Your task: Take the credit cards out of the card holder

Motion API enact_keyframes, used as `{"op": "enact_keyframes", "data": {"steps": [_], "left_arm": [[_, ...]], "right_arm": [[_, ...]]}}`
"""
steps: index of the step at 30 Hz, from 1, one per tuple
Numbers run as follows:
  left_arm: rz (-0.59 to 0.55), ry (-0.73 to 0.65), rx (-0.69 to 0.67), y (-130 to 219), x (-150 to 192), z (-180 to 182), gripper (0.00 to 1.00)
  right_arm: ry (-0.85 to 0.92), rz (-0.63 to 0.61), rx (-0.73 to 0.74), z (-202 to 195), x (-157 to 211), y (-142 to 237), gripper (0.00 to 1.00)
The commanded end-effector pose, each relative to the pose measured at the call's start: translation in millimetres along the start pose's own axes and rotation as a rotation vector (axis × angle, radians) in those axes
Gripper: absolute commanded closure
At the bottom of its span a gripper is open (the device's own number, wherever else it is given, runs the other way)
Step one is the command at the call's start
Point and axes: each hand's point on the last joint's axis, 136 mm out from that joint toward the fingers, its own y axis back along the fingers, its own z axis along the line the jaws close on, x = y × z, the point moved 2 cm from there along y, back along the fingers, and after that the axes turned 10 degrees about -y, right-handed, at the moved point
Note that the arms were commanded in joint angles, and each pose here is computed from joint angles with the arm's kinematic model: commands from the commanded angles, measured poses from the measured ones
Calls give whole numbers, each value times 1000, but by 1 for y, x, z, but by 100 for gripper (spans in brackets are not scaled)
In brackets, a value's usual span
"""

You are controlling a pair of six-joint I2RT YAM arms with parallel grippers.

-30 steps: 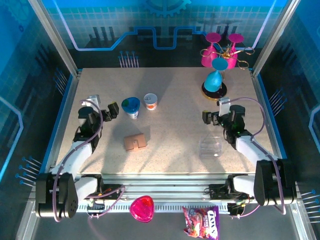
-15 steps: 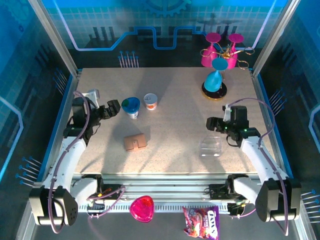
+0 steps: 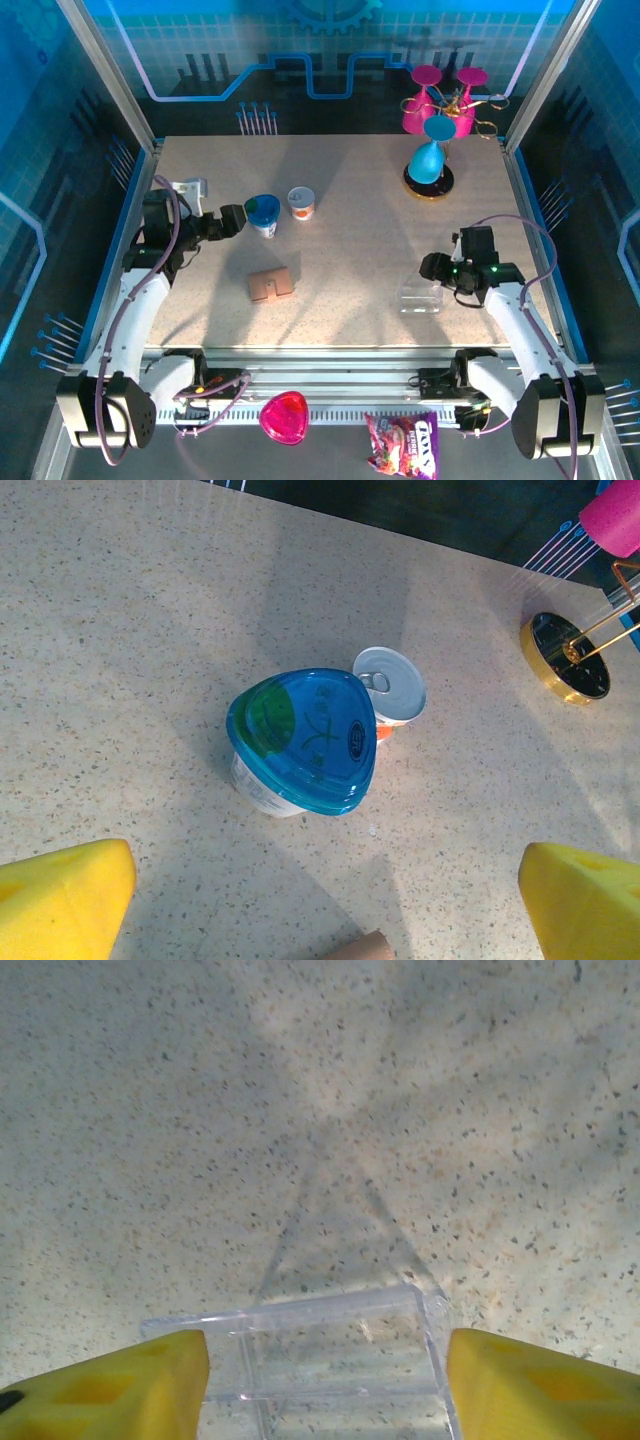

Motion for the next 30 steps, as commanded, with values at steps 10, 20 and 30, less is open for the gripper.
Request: {"op": "enact_keyframes", "data": {"steps": [10,20,30], "left_arm": [[-17,11,-54,8,8,9,1],[-16,30,-70,8,7,17,0],[-15,54,-55,3,8,17,1]], "right_arm": [[-14,-37,96,-21,3,-2,56],[13,-10,106,-23,0,-16,70],[6,15,97,-24,2,-20,76]]}}
